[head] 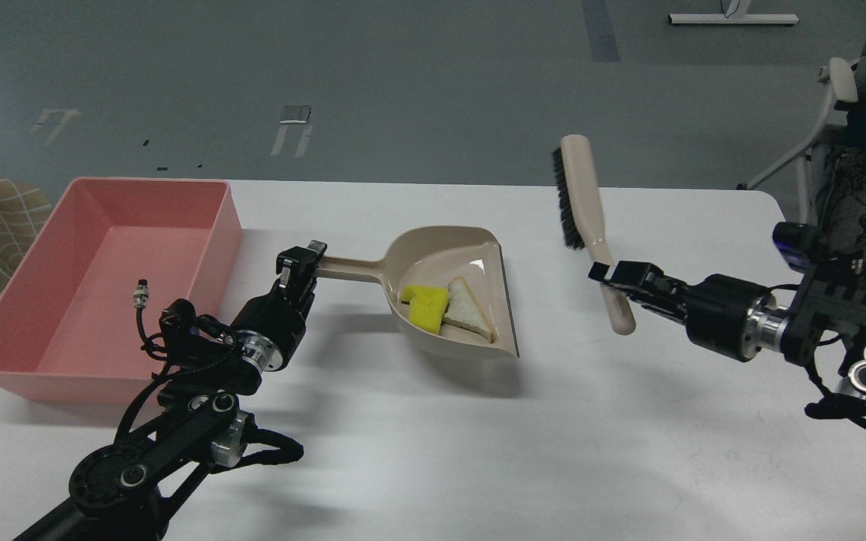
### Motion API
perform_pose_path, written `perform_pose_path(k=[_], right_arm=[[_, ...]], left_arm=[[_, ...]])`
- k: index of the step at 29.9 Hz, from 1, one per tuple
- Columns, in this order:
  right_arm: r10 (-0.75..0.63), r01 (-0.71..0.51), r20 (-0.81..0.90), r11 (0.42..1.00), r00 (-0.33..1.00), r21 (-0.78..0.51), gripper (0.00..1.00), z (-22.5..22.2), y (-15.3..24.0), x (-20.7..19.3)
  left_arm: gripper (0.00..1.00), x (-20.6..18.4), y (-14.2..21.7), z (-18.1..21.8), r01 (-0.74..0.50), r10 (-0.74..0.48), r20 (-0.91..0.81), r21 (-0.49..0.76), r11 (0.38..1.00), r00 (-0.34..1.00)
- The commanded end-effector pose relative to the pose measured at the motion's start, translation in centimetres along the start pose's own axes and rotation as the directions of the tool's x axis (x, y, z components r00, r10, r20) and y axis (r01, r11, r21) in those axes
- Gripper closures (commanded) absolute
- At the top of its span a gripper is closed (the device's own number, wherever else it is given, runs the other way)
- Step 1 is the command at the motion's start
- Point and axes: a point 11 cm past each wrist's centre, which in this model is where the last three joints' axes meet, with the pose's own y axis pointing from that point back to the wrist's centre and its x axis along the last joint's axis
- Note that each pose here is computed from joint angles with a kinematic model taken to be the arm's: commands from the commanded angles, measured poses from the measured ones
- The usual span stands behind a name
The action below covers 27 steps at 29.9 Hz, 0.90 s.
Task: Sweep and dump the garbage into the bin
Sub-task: 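Lift the loaded dustpan with the left gripper over the pink bin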
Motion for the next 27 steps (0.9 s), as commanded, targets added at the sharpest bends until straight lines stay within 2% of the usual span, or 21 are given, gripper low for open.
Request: perform_pose_path(k=[1, 3, 7, 15, 17, 22, 27], right_arm=[[0.066, -0.065, 0.018, 0.995, 0.998, -0.077, 1.00, 2.3, 1.9, 2.5], [0.092, -0.090, 0.014, 0.988, 0.996, -0.129, 1.00, 4.1, 3.2, 3.4], [0.086, -0.079, 0.039, 0.986, 0.996, -0.148, 1.00, 5.6, 3.8, 2.5], [0.077, -0.064, 0.069, 0.983, 0.995, -0.174, 1.00, 7.0, 3.7, 1.2], [0.073, -0.060, 0.072, 0.984, 0.995, -0.167, 1.00, 6.8, 3.5, 1.0], [0.071, -0.058, 0.073, 0.986, 0.995, -0.159, 1.00, 6.6, 3.4, 0.9], [0.070, -0.058, 0.075, 0.987, 0.995, -0.150, 1.00, 6.3, 3.2, 0.9]], left_arm=[[1.00, 1.1, -0.3, 1.9, -0.027, 0.025, -0.045, -0.034, 0.999, 0.999], [1.00, 1.9, -0.3, 3.6, -0.040, 0.035, -0.075, -0.066, 0.997, 0.997], [1.00, 3.3, -0.4, 5.5, -0.073, 0.062, -0.126, -0.090, 0.993, 0.990], [1.00, 11.0, 0.8, 9.9, -0.214, 0.191, -0.152, -0.149, 0.966, 0.970], [1.00, 14.2, 1.7, 11.1, -0.249, 0.221, -0.172, -0.159, 0.955, 0.960], [1.00, 19.5, 4.4, 12.0, -0.297, 0.272, -0.159, -0.162, 0.941, 0.949], [1.00, 23.8, 8.4, 11.0, -0.337, 0.327, -0.090, -0.128, 0.933, 0.941]])
